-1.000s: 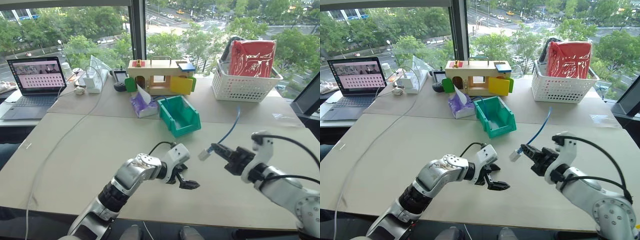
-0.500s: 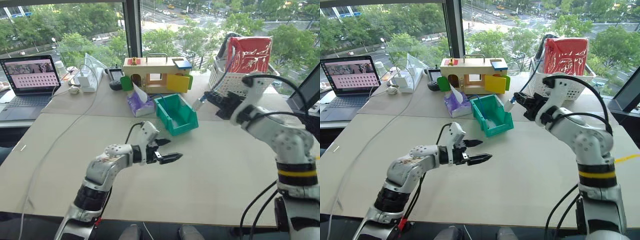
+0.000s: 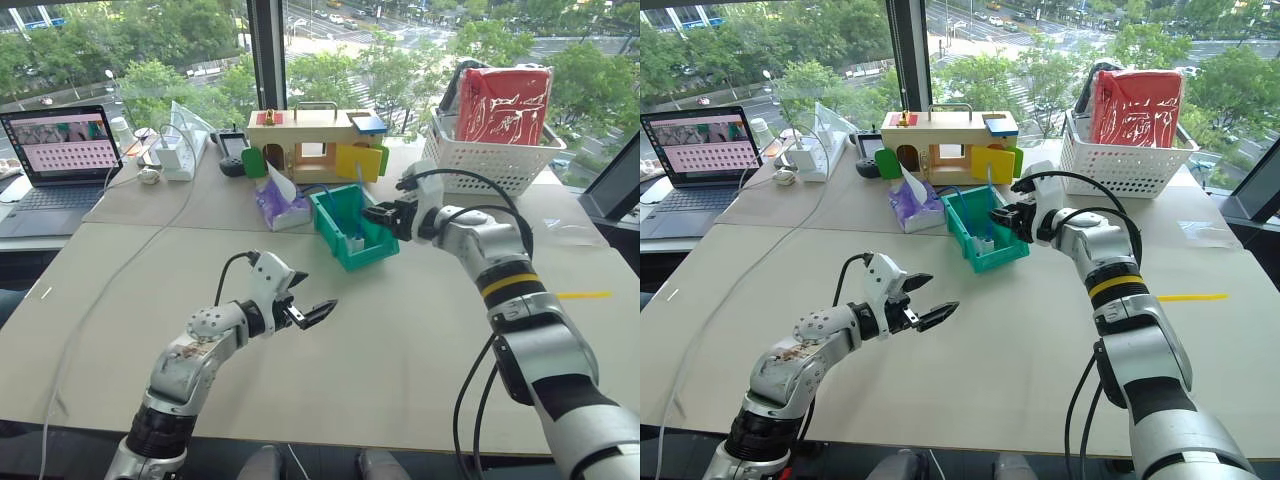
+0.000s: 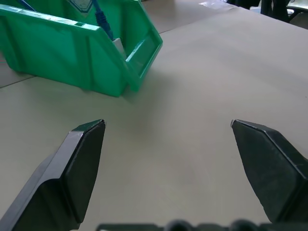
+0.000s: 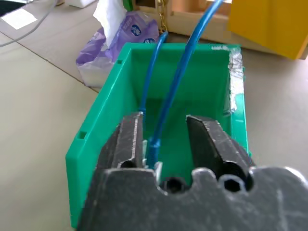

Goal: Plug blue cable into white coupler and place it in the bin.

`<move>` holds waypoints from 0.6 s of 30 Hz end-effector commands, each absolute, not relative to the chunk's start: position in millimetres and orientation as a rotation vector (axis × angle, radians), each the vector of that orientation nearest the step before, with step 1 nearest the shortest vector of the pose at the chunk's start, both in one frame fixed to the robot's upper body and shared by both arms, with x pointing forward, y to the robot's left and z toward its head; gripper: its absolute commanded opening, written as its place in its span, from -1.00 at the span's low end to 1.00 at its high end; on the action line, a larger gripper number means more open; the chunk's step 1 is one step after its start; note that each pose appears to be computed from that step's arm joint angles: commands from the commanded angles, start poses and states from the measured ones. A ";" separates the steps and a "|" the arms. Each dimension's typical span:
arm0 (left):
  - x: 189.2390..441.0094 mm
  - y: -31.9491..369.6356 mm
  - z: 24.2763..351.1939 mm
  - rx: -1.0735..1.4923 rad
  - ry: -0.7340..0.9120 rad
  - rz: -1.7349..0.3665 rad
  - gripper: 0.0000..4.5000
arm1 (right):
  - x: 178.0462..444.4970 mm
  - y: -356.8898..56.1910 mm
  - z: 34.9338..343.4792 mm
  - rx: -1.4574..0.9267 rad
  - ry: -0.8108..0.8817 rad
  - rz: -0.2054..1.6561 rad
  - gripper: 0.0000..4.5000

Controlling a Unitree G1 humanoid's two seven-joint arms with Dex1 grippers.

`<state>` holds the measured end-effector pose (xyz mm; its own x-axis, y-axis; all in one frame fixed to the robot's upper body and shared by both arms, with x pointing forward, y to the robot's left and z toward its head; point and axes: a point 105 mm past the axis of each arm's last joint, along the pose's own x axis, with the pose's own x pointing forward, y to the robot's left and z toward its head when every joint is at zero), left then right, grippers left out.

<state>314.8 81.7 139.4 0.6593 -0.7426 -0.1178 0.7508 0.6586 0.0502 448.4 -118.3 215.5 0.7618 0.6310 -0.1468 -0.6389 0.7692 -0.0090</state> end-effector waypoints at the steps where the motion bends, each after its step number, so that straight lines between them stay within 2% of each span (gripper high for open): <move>1: 320.8 91.7 146.4 0.176 0.052 -0.806 1.00 | 441.8 -131.2 259.8 -0.052 -0.002 0.703 0.56; 4: 327.8 104.4 142.0 0.223 0.065 -0.779 1.00 | 423.4 -141.9 274.7 -0.041 -0.066 0.747 0.99; 7: 336.1 123.2 150.2 0.187 0.027 -0.753 1.00 | 385.0 -169.6 272.0 -0.106 -0.144 0.775 0.99; 10: 340.0 137.3 153.2 0.183 0.010 -0.740 1.00 | 352.5 -203.3 243.2 -0.200 -0.118 0.707 0.99; 13: 351.1 150.6 153.1 0.177 -0.011 -0.670 1.00 | 332.3 -224.4 206.1 -0.269 -0.043 0.601 0.99; 15: 363.0 159.3 149.4 0.231 -0.012 -0.603 1.00 | 321.6 -224.9 184.7 -0.214 -0.012 0.570 0.99; 18: 367.2 155.9 139.0 0.274 -0.008 -0.618 1.00 | 311.8 -222.1 161.5 -0.195 0.010 0.528 0.99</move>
<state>365.5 160.2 134.2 0.8219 -0.5604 -0.1018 0.5685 0.7961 0.2077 313.2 -223.6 141.6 0.8416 0.5206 -0.1442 -0.5366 0.8362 -0.1132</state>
